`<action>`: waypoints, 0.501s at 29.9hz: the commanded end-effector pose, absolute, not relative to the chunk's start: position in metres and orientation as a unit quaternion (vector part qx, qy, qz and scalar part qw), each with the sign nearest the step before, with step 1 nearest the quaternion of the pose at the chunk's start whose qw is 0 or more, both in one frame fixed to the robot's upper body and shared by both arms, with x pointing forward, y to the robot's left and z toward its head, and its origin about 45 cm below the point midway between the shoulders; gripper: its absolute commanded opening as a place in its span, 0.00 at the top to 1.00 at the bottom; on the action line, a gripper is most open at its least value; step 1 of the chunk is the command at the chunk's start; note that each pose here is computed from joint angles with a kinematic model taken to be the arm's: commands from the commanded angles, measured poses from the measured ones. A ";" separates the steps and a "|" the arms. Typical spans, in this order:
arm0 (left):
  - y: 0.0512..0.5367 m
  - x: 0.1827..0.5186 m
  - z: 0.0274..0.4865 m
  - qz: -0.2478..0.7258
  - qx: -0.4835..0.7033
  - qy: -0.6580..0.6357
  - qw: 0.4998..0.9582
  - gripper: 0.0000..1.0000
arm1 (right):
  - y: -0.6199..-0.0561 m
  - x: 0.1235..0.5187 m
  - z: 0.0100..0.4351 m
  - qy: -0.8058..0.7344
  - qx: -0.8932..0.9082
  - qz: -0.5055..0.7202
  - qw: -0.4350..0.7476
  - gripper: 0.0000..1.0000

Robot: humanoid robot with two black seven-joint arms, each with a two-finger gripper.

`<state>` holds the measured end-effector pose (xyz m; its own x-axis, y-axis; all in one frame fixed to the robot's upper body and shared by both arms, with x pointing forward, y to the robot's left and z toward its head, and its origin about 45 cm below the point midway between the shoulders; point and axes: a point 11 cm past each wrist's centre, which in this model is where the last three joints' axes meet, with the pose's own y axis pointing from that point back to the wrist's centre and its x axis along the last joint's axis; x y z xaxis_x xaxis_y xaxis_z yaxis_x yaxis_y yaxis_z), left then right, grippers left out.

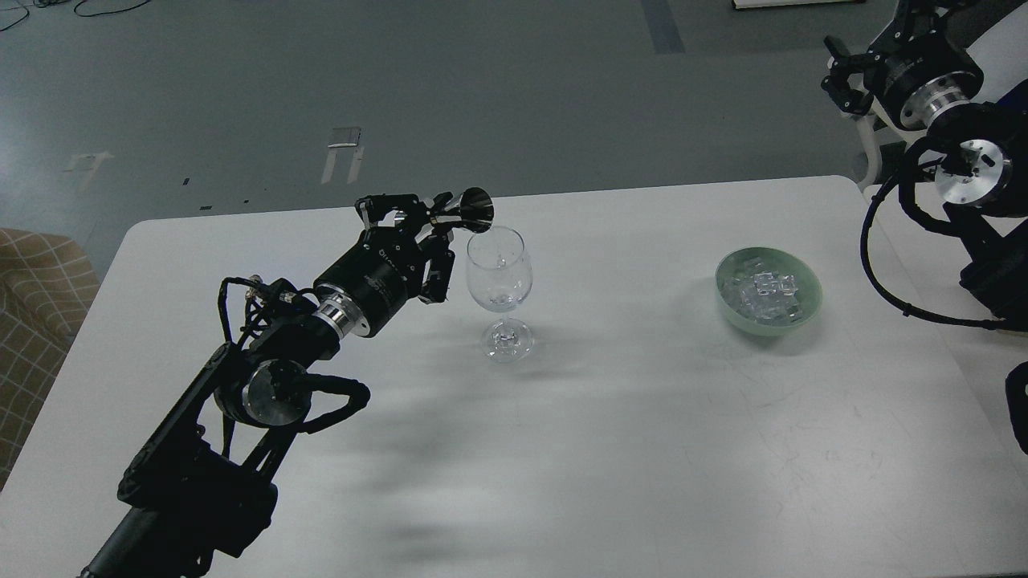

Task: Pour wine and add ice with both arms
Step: 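Tilt the jigger with the left gripper to pour into the glass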

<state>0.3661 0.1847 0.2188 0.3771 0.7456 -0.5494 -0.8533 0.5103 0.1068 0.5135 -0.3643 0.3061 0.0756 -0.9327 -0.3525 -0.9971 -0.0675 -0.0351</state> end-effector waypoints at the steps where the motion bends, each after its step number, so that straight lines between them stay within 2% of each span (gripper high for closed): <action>1: 0.187 0.366 0.219 0.487 -0.088 0.261 0.829 0.85 | -0.365 0.513 0.306 0.670 -0.721 0.119 0.134 0.00; 15: 0.187 0.370 0.225 0.491 -0.067 0.220 0.840 0.85 | -0.373 0.511 0.306 0.675 -0.717 0.116 0.132 0.00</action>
<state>0.3687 0.1877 0.2215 0.4101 0.7928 -0.4509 -0.8552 0.5060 0.1118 0.5123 -0.3704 0.3072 0.0668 -0.9358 -0.3462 -0.9977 -0.0582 -0.0351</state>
